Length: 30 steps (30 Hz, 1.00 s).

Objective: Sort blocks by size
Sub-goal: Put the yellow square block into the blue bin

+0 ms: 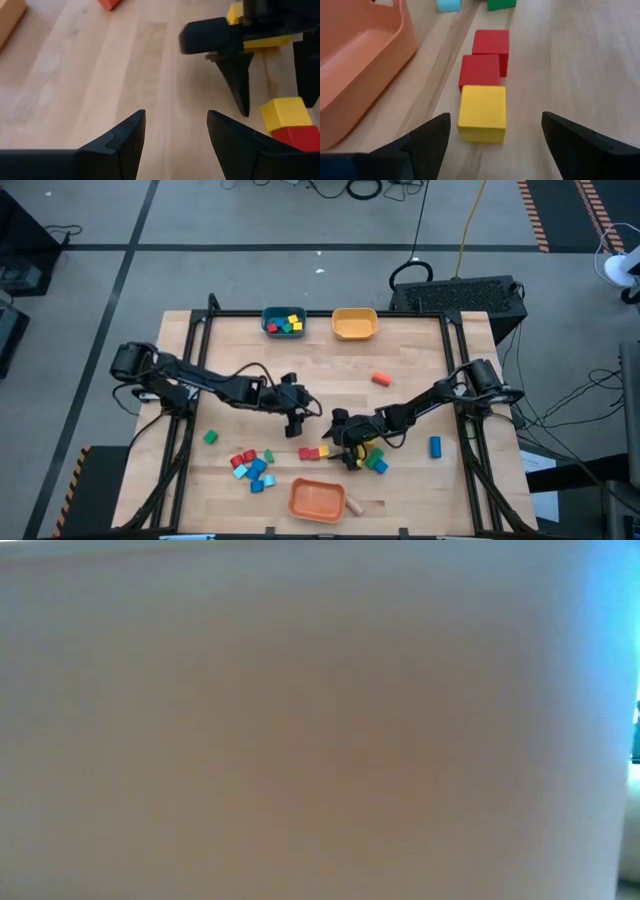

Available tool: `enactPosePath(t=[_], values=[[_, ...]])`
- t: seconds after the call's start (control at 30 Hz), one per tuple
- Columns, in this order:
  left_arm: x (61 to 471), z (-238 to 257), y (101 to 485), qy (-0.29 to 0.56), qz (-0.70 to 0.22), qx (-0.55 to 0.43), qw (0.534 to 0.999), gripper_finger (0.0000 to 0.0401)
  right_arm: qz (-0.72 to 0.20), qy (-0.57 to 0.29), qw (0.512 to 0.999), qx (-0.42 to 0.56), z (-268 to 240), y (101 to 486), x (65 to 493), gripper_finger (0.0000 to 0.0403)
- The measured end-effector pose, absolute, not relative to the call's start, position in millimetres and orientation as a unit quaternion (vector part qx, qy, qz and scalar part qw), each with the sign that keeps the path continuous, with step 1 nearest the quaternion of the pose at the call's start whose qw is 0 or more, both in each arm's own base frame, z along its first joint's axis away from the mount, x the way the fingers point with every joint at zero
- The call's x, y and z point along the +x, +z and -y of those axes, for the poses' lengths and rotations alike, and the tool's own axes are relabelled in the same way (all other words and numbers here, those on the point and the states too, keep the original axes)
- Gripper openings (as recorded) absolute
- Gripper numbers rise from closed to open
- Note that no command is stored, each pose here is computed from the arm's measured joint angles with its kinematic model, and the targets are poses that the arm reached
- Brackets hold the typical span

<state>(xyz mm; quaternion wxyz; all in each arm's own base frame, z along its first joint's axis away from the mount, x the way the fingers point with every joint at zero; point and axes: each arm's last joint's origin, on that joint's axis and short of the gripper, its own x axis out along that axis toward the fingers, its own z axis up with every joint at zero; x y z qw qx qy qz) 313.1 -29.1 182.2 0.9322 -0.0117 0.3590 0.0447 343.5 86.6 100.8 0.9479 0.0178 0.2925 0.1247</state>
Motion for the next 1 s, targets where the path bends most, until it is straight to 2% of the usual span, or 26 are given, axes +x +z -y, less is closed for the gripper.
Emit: enactPosePath(t=[0.2, 0.47, 0.67, 1.0], values=[[319.8, 36.5, 171.6, 0.038, -0.355, -0.007, 0.934, 0.0215, -0.290, 0.129, 0.948, 0.019, -87.5, 96.1, 344.7, 0.0273], [319.6, 42.2, 168.8, 0.034, -0.360, -0.009, 0.932, 0.0215, -0.288, 0.125, 0.949, 0.023, -86.6, 89.8, 346.5, 0.0190], [318.9, 46.3, 168.8, 0.037, -0.359, 0.008, 0.933, 0.0215, -0.282, 0.127, 0.951, 0.020, -86.6, 90.8, 347.2, 0.0112], [316.4, 57.8, 169.4, 0.045, -0.354, 0.106, 0.928, 0.0215, -0.272, 0.124, 0.954, 0.020, -84.4, 102.3, 347.0, 0.0112]])
